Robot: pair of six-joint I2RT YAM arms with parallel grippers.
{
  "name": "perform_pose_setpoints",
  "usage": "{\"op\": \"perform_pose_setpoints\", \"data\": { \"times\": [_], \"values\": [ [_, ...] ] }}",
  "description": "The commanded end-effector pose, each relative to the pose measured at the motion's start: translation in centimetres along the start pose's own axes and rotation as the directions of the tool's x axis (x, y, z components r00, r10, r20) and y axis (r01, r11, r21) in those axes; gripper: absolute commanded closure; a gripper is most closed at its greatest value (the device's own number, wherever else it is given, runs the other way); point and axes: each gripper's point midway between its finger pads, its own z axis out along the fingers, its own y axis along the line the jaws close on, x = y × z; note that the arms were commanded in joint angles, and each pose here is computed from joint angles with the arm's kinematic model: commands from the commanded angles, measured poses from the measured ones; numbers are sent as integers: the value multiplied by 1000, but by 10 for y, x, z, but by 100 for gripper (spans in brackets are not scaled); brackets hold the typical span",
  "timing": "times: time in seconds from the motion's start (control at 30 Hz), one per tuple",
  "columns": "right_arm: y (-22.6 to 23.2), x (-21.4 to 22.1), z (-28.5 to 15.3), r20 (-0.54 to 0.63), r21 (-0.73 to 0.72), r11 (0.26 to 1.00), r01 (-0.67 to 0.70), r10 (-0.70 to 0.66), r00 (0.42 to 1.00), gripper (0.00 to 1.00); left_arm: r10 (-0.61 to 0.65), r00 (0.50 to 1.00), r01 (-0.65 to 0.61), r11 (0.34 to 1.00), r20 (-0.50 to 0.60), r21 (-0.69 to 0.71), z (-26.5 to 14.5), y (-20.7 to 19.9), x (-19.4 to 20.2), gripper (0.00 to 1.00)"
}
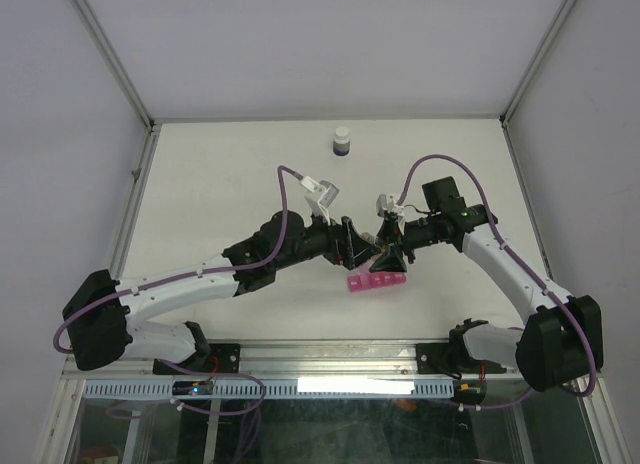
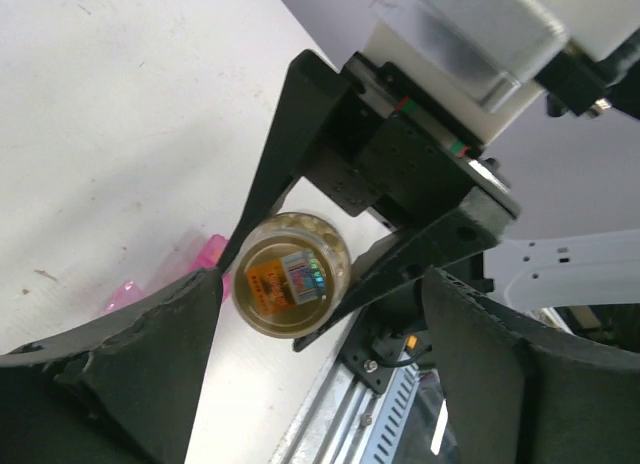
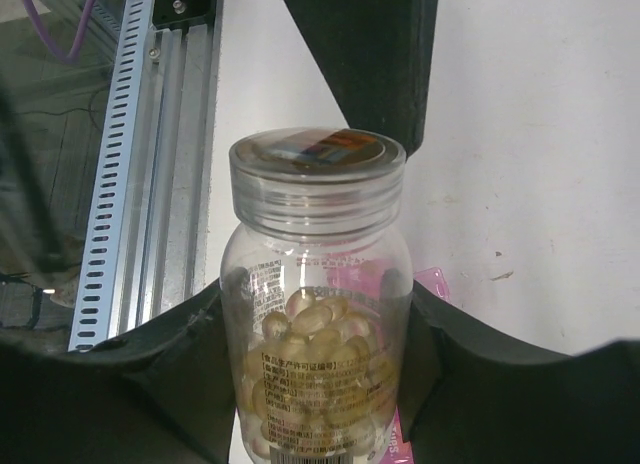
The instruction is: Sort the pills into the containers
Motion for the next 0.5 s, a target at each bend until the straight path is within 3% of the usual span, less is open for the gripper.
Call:
{"op": "perform_pose_setpoints", "data": {
  "times": [0.0, 0.07, 0.23, 0.33, 0.47],
  "values": [
    [-9, -21, -3, 37, 18, 997, 79, -80, 996, 100, 51, 987, -62, 996, 149, 69, -15, -30, -42, 9],
    [-8, -22, -2, 40, 15, 997, 81, -82, 996, 100, 110, 981, -120, 992, 162, 47, -23, -22, -39, 1],
    [-7, -21, -2, 42, 6, 997, 81, -81, 996, 100, 337, 922, -351, 935, 192, 42, -44, -11, -31, 1],
    [-5, -22, -1, 45, -3, 997, 83, -83, 996, 100, 497, 826, -537, 837, 267, 103, -55, -18, -37, 1],
    [-4, -21, -1, 46, -10, 996, 89, -88, 995, 100, 592, 723, -685, 682, 356, 258, -61, -29, -37, 1]
  ]
}}
